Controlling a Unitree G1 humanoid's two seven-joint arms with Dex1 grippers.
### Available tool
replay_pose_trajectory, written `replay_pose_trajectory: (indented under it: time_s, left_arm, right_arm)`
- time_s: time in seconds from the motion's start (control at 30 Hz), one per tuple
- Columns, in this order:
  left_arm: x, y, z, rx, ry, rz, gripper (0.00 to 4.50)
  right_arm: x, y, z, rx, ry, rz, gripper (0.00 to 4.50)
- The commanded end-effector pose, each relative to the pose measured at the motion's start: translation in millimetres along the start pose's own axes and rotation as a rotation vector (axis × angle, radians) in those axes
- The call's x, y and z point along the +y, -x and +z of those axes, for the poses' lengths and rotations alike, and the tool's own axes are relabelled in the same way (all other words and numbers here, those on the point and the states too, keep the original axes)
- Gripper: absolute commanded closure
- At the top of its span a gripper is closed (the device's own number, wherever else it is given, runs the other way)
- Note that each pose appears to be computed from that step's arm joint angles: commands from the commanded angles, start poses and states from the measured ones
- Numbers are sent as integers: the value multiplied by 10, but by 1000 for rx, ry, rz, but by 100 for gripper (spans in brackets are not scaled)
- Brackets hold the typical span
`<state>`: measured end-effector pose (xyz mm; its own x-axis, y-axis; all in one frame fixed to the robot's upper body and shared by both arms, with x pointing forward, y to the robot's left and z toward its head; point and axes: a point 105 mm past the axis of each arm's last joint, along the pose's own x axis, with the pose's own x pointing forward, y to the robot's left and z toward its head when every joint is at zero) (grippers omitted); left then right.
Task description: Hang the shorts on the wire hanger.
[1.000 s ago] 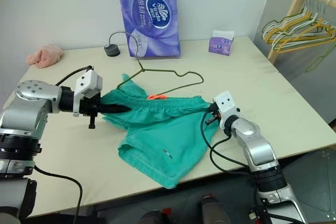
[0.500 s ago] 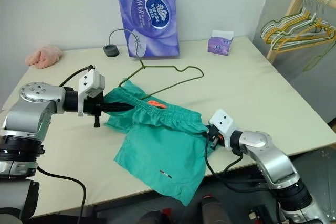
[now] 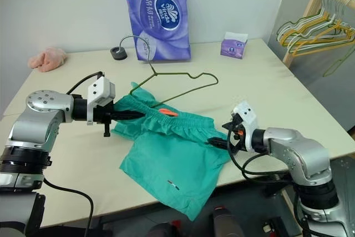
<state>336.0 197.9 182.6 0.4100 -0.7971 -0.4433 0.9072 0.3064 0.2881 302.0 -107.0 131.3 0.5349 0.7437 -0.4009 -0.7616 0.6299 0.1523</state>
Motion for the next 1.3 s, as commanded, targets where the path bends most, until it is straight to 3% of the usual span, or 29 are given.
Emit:
replay_pose_trajectory:
  time_s: [0.03,0.3,0.37,0.6,0.77,1.3]
  left_arm:
    - [17,32,113,-17,-51,14,450]
    - [20,28,116,-12,-60,8,450]
    - [17,30,120,-13,-61,7,450]
    - [1,70,102,-9,-54,12,450]
    - [-24,94,114,-21,-30,9,450]
    - [-227,310,-23,98,90,-119,450]
  right_arm:
    - [-98,-21,76,-27,-27,-40,0]
    - [-73,-263,0,-2,-212,64,0]
    - [-68,-310,-11,6,-201,68,37]
    - [-173,-330,23,-22,-31,-30,270]
    - [-419,-203,151,-95,74,-179,449]
    - [-820,245,370,-184,131,-378,450]
